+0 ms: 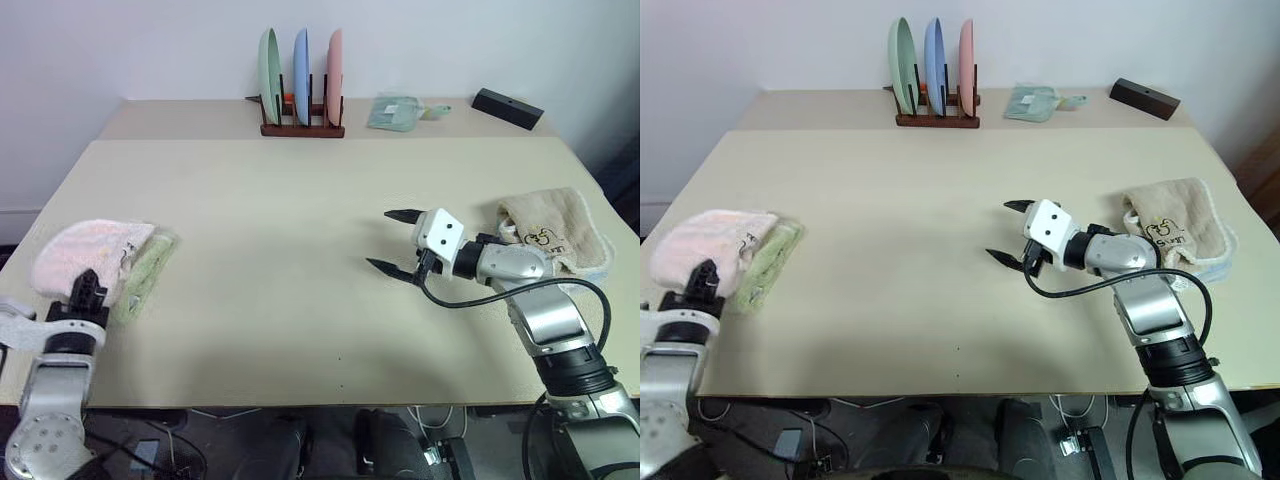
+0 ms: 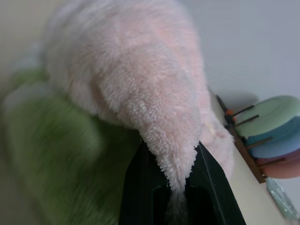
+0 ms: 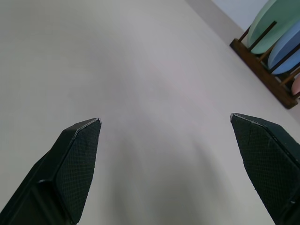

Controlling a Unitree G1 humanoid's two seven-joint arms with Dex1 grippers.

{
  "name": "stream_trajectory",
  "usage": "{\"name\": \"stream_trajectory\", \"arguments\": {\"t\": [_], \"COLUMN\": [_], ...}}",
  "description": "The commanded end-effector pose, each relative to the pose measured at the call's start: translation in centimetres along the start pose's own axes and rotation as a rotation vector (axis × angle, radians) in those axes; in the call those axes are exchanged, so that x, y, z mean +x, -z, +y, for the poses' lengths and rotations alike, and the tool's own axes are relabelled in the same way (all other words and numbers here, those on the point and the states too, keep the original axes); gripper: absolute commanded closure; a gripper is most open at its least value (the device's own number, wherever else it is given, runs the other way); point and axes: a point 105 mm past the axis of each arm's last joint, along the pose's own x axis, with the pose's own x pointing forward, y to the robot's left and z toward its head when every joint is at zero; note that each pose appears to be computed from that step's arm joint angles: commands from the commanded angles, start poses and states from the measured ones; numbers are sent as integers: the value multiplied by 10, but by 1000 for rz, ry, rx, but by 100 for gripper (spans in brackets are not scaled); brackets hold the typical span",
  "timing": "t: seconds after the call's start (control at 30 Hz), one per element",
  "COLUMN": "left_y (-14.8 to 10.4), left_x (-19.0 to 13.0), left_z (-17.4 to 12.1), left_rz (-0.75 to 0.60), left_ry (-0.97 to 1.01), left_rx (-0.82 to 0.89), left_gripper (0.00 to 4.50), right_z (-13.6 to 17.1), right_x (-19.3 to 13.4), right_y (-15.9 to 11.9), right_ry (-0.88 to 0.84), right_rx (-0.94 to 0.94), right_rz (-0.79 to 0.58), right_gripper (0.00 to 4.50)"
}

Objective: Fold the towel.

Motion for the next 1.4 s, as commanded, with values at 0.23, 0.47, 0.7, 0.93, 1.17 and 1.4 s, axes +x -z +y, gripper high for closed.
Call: {"name": "stream_trajectory", "arguments": {"t": [0.23, 0.47, 0.7, 0.93, 1.17, 1.4], "left_y": [4, 55, 97, 128, 149, 161], "left_x": [-8, -53, -56, 10, 32, 33], "left_z": [-21, -42, -100, -136, -145, -148], "left_rz": [75, 430, 557, 378, 376, 391], "left_ry": [107, 290, 588, 747, 851, 881], "left_rx": [32, 282, 604, 1119, 1118, 1080], "left_gripper": [4, 4, 4, 4, 4, 4], "right_z": [-5, -11, -10, -34, -19, -11], "right_x": [1, -6, -11, -30, -46, -54], "right_y": [-8, -4, 4, 18, 40, 51], "right_ry": [13, 34, 35, 214, 193, 196], "right_rx": [-31, -32, -25, 158, 336, 372], "right_rz": [-34, -15, 11, -7, 15, 49], "right_gripper": [0, 0, 0, 0, 0, 0]}}
